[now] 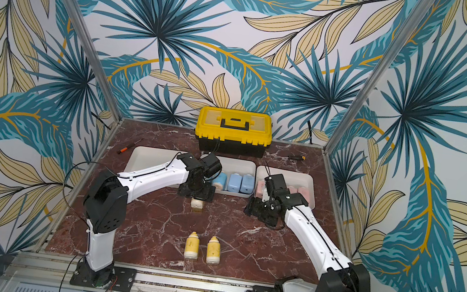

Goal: Place the pencil sharpeners by color into the storage box
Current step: Pick up the pencil sharpener from the center of the board, then place the pencil sharpener in the storage box.

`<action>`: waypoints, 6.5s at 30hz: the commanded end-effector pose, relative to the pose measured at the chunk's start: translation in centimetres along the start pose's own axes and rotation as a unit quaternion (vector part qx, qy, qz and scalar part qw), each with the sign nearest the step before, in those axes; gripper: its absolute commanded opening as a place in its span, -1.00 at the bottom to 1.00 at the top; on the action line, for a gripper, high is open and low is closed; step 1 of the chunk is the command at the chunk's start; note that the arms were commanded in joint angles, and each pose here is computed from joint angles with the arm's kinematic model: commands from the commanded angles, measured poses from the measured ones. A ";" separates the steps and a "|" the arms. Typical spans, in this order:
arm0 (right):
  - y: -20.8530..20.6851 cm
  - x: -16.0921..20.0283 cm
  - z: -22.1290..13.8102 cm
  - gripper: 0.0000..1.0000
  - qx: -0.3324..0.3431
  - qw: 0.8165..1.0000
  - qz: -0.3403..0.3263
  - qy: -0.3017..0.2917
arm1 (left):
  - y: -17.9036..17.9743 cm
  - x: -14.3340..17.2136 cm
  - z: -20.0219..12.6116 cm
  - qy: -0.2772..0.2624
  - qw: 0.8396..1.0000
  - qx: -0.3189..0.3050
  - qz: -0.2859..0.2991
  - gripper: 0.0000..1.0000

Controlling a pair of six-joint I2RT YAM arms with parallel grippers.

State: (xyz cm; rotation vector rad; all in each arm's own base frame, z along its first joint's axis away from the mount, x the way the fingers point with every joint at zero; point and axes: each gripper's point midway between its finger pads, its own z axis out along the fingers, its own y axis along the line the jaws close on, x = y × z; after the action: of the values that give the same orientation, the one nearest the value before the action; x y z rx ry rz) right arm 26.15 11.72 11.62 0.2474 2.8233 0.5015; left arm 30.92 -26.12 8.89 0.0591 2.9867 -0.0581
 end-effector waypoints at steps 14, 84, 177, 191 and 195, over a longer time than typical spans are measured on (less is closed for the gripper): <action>-1.1 0.9 0.7 0.56 0.022 1.000 0.003 0.018 | 0.0 -0.6 2.3 0.021 1.000 0.011 -0.017 0.55; 0.9 -0.9 0.1 0.55 0.003 1.000 -0.005 0.027 | 15.8 -7.1 -14.8 -0.198 0.972 0.064 -0.111 -0.28; 0.7 -1.0 1.8 0.56 0.009 0.999 0.005 0.050 | 18.6 -10.9 1.5 -0.010 0.996 0.039 -0.078 0.31; 0.9 -1.2 1.5 0.55 0.004 0.999 0.002 0.044 | 19.1 -12.9 -4.1 -0.088 0.991 0.033 -0.097 0.35; 0.9 -1.2 1.2 0.55 0.005 0.999 0.001 0.039 | 18.9 -13.0 -6.9 -0.118 0.986 0.043 -0.106 0.36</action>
State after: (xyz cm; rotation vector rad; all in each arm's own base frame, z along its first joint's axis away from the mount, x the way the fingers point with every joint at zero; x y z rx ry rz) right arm 28.24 12.83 11.07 0.2377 2.9015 0.5071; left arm 42.98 -7.73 12.65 -0.2080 2.8537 -0.1817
